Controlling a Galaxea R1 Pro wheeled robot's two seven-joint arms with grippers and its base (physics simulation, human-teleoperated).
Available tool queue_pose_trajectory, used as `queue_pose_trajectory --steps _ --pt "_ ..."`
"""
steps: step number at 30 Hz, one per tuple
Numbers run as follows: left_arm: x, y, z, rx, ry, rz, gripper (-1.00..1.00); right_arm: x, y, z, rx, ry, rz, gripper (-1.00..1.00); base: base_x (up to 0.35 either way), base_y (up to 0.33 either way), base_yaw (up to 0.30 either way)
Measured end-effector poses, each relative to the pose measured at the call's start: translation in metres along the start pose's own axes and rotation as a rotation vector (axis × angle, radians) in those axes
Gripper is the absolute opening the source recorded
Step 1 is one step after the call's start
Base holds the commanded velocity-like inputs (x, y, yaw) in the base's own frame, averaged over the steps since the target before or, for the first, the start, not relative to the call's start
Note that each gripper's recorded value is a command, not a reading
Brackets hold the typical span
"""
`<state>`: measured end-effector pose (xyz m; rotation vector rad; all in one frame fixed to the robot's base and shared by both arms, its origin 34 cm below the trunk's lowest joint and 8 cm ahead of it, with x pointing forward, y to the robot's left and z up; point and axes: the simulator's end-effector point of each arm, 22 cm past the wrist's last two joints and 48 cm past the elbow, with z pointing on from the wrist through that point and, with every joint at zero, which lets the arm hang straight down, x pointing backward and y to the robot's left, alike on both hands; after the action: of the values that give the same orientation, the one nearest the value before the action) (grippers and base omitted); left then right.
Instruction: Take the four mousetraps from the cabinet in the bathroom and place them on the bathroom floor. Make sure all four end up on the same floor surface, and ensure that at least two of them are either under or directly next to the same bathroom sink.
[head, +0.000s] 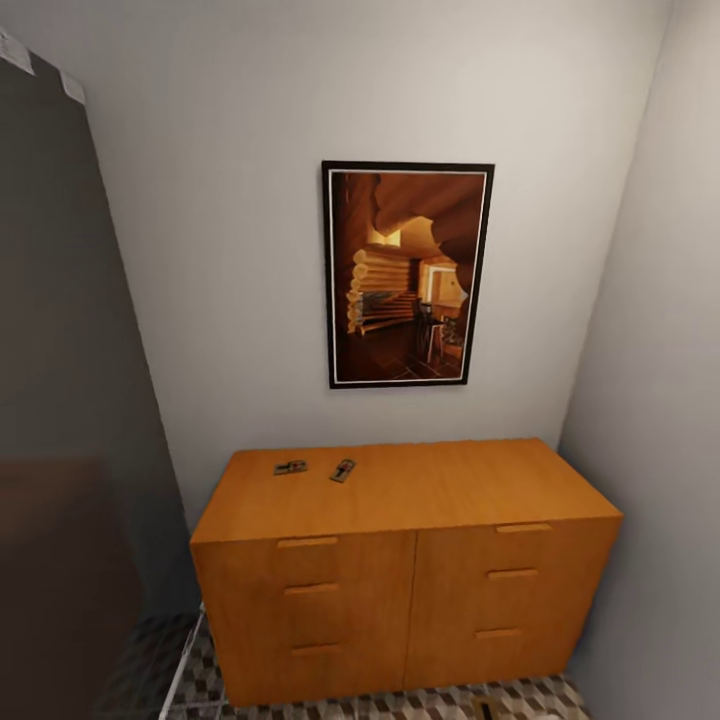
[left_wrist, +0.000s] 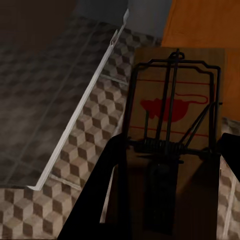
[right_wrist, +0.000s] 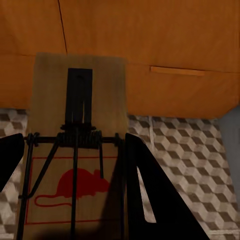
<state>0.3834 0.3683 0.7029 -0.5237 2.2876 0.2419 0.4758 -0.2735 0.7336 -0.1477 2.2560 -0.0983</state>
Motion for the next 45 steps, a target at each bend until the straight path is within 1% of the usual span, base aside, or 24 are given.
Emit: queue_pose_trajectory --steps 18,27,36,41,45 --pt "0.001 -0.004 -0.001 0.008 -0.001 0.003 -1.0 0.0 0.0 0.0 0.0 -0.001 0.001 -1.0 0.0 0.0 0.3" --pt "0.004 -0.014 -0.003 0.023 0.003 0.003 -1.0 0.0 0.0 0.0 0.0 -0.001 0.001 -1.0 0.0 0.0 0.3" --pt "0.003 -0.012 -0.002 0.019 0.001 -0.001 -1.0 0.0 0.0 0.0 0.0 -0.001 0.001 -1.0 0.0 0.0 0.3" --pt "-0.003 -0.01 -0.002 0.014 -0.027 -0.005 -1.0 0.0 0.0 0.0 0.0 0.0 0.001 -1.0 0.0 0.0 0.3" --pt "-0.004 -0.011 -0.002 0.015 -0.031 -0.005 -1.0 0.0 0.0 0.0 0.0 0.0 0.001 -1.0 0.0 0.0 0.3"
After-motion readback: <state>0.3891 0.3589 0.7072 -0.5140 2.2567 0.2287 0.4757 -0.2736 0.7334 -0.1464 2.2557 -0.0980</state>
